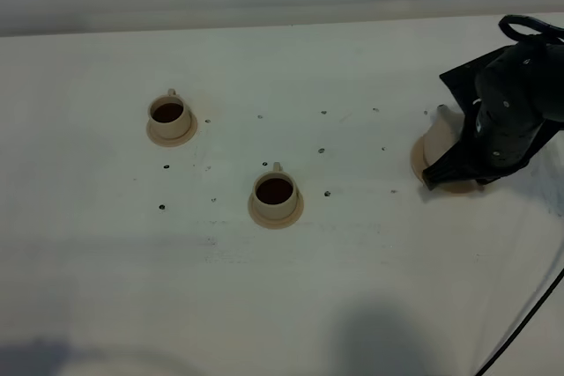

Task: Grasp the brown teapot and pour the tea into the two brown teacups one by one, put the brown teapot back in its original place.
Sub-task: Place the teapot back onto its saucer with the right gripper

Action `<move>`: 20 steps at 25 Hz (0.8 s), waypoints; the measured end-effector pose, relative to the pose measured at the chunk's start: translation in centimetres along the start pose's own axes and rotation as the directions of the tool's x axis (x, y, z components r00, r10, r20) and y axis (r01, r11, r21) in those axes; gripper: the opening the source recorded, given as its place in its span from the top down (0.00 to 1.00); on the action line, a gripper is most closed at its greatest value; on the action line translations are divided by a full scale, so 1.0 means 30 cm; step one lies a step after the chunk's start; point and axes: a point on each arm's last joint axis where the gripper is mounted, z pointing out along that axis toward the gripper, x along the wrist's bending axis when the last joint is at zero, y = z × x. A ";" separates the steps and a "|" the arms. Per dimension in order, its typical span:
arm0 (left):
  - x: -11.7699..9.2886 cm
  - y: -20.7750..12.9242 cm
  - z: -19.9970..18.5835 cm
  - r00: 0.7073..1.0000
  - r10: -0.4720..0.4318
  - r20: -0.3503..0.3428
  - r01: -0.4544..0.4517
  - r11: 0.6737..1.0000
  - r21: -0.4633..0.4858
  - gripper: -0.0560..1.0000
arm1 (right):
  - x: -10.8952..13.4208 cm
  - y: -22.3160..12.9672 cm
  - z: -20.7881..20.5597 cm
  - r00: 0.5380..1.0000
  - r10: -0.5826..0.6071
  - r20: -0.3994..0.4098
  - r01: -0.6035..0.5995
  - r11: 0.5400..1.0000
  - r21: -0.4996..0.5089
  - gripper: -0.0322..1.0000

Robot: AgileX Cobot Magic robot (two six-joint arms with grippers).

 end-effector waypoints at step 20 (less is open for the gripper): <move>0.000 0.000 0.000 1.000 0.000 0.000 0.000 1.000 0.000 0.45 | -0.012 0.005 0.039 1.000 0.012 -0.007 -0.012 1.000 -0.003 0.85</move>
